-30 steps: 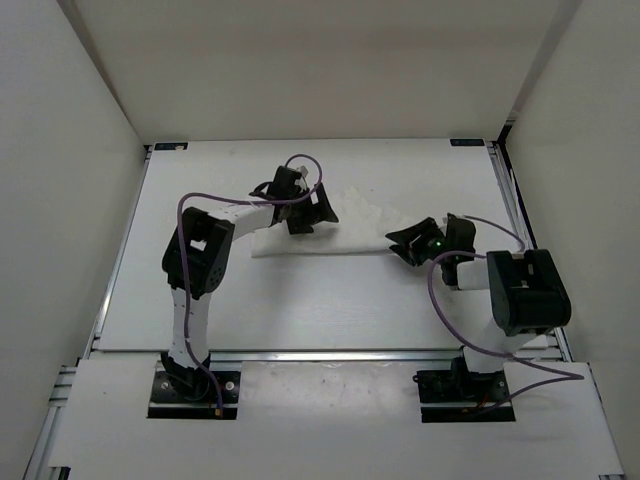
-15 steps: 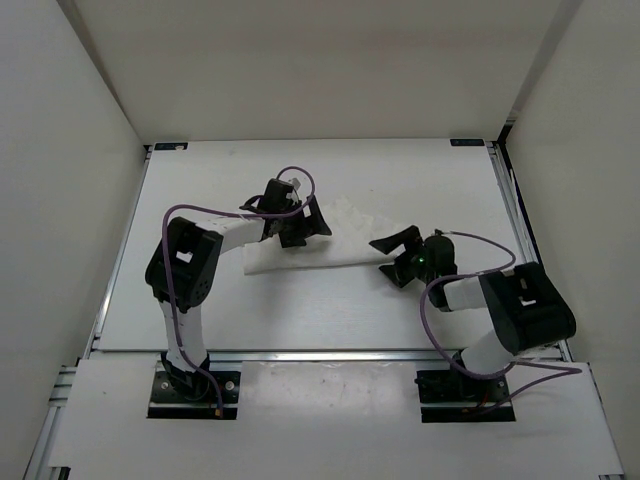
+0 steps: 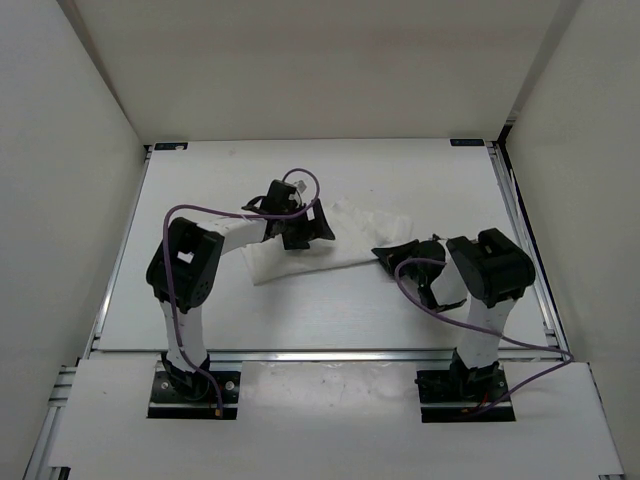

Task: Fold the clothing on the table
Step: Fold the skirt

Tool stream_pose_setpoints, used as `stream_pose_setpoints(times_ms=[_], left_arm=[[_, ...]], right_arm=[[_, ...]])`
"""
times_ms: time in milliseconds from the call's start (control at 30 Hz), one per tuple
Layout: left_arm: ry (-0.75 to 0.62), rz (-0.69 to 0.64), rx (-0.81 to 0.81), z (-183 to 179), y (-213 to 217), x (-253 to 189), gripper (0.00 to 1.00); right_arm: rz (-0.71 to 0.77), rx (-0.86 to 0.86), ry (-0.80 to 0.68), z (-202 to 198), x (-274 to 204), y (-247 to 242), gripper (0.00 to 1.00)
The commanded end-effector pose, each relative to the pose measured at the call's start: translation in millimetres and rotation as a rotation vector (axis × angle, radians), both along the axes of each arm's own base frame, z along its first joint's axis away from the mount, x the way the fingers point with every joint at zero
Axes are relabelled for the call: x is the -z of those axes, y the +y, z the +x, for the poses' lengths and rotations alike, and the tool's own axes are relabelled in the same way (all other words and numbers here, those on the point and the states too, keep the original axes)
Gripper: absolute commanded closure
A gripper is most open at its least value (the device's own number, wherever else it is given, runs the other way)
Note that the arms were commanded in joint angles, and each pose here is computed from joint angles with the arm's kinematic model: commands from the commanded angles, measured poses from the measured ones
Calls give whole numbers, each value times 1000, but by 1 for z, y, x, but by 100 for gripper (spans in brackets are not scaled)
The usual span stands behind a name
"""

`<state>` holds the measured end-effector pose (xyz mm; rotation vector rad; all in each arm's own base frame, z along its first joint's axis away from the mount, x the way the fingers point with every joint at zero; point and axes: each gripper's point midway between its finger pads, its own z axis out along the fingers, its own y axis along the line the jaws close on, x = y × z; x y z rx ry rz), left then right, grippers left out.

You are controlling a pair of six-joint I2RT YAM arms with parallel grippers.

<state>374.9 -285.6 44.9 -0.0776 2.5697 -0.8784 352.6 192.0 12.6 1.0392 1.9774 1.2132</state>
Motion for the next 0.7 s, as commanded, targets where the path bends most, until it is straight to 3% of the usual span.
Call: stream_pose_setpoints(times_ms=[0,267,400,467,533,567,667], left_arm=[[56,43,34,-18,3,13,1],[68,12,46,-16,-28,4,1],[48,13,22,-11,-29,-5,1],[-18,27,45,-6,-29,-20,14],[-97,17,32,5,-28,-38,88],[-103,-5,-3,8,-21,-41,100],[-179,-179,17,8,-31,-73,100]], right_arm=[[-62,32,-111,2,-20,-24,100],[-253,-111,-347,-7,-82,-26,100],[-312,-111,-309,-19,-77,-41,100],[-306,-92,-287,-23,-72,-51,99],[-308,-108,-261,-30,-63,-53,100],[-320,-112,-265,-30,-62,-53,100],[-319,-124,-255,-34,-55,-50,100]])
